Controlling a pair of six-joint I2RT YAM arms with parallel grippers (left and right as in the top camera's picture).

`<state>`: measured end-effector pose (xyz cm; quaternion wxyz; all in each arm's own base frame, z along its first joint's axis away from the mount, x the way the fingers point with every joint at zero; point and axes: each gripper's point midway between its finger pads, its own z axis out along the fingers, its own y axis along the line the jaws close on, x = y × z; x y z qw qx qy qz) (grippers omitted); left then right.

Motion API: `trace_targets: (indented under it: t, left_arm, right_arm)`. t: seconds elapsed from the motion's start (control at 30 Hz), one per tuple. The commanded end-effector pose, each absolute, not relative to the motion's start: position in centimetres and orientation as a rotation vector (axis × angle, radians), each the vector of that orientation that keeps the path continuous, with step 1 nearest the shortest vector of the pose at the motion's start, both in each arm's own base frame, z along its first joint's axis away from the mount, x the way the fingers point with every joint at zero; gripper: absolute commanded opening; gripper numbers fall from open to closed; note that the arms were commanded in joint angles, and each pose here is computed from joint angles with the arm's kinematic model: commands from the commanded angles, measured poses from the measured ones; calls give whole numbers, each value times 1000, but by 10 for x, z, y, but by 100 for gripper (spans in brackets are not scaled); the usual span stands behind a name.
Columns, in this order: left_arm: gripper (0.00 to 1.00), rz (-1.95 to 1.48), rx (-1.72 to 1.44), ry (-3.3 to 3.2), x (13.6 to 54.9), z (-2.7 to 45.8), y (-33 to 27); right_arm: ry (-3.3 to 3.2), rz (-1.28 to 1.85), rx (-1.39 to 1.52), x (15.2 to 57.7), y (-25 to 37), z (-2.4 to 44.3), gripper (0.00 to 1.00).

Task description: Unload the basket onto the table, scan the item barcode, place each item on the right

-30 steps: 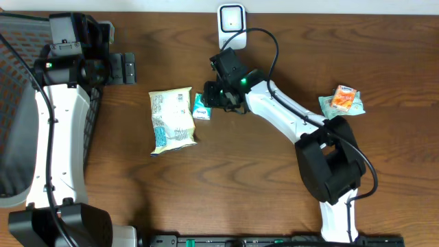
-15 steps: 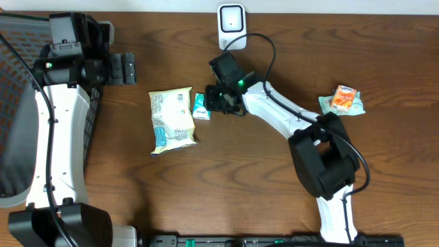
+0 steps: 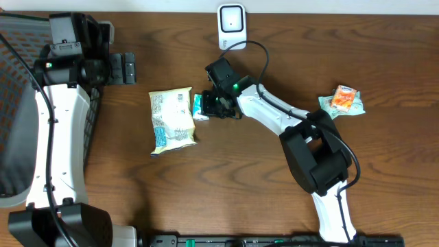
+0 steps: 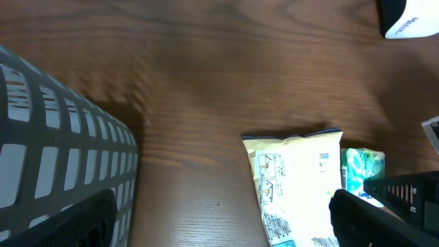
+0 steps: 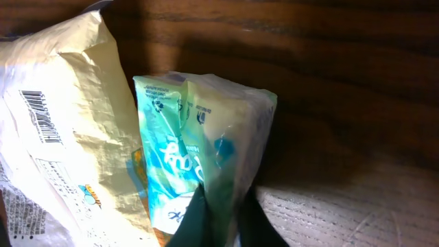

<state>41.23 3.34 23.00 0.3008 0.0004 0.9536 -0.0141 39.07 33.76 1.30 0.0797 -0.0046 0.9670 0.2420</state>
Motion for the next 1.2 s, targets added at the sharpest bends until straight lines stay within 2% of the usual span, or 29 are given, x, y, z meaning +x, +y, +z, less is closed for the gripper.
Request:
trace_targets:
  t: [0.0,0.17,0.43,0.73,0.77,0.8,0.83,0.87,0.9,1.0,1.17]
  left_arm:
    - [98,-25,18,2523,414,234,34]
    - [98,-25,18,2523,414,234,34]
    - [97,-25,18,2523,414,234,34]
    - [97,-25,18,2523,414,234,34]
    - [97,-25,18,2523,414,234,34]
    - [98,-24,18,2523,414,234,34]
    - [98,-25,18,2523,414,234,34]
    - [98,-25,18,2523,414,234,34]
    - [98,-25,18,2523,414,234,34]
    - [98,-25,18,2523,414,234,34]
    - [98,-25,18,2523,414,234,34]
  right_arm:
    - [2950,693,-102,381,328,-4,1]
    - [2888,787,-415,385,309,25,1]
    - [2774,682,-1064,368,223,52,1]
    - [2702,573,-1213,383,184,47,1]
    - [2701,572,-1207,384,183,47,3]
    - [2701,571,-1203,385,182,47,11]
    - [2703,571,-1197,385,180,48,33]
    - [2715,572,-1175,386,179,47,49]
    - [2732,574,-1144,386,178,47,59]
    - [2774,580,-1055,388,174,48,62]
    - [2850,593,-889,390,170,47,50]
